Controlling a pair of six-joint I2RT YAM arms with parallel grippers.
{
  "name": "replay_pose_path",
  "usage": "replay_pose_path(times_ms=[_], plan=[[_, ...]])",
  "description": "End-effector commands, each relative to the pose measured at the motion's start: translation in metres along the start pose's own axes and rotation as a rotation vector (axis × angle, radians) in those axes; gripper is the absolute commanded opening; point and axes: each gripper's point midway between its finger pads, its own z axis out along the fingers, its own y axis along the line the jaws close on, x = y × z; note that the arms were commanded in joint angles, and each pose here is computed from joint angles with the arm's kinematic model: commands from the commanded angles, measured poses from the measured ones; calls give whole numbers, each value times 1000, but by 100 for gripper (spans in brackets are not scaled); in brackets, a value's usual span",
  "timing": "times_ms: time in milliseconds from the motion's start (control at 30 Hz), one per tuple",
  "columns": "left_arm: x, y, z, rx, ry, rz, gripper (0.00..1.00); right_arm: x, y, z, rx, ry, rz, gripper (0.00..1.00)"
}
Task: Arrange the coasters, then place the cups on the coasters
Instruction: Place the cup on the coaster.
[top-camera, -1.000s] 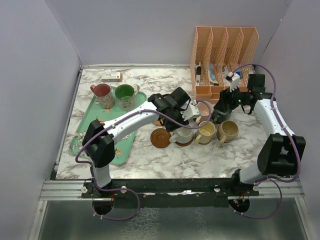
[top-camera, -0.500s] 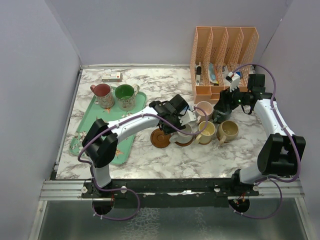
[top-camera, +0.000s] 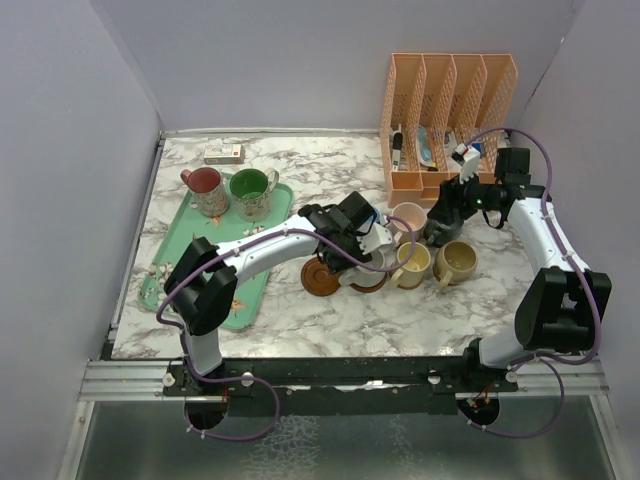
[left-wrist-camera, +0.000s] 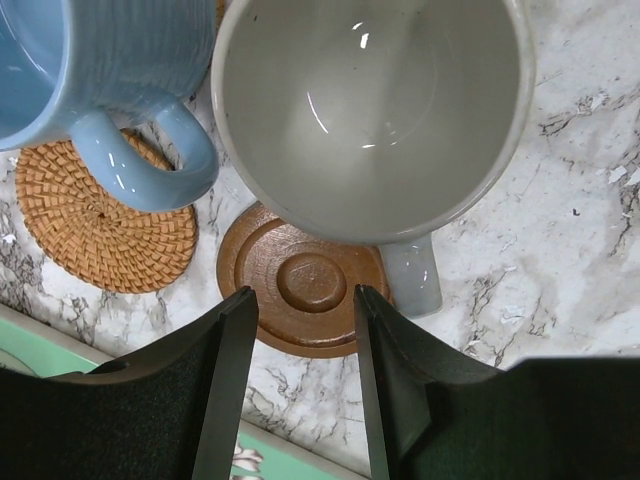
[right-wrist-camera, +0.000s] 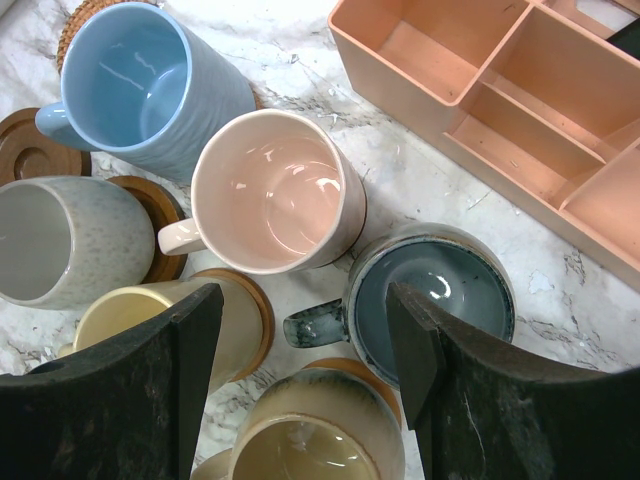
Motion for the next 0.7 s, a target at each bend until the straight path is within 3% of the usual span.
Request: replay_pose_path(times_ms=[0,667], plan=[[-10,-12,-4,52,-45,-15,46,5,1,2,-10,21,5,67],[-16,-23,-1,114,-53,-51,46,7,1,3,-12,25,6,67]])
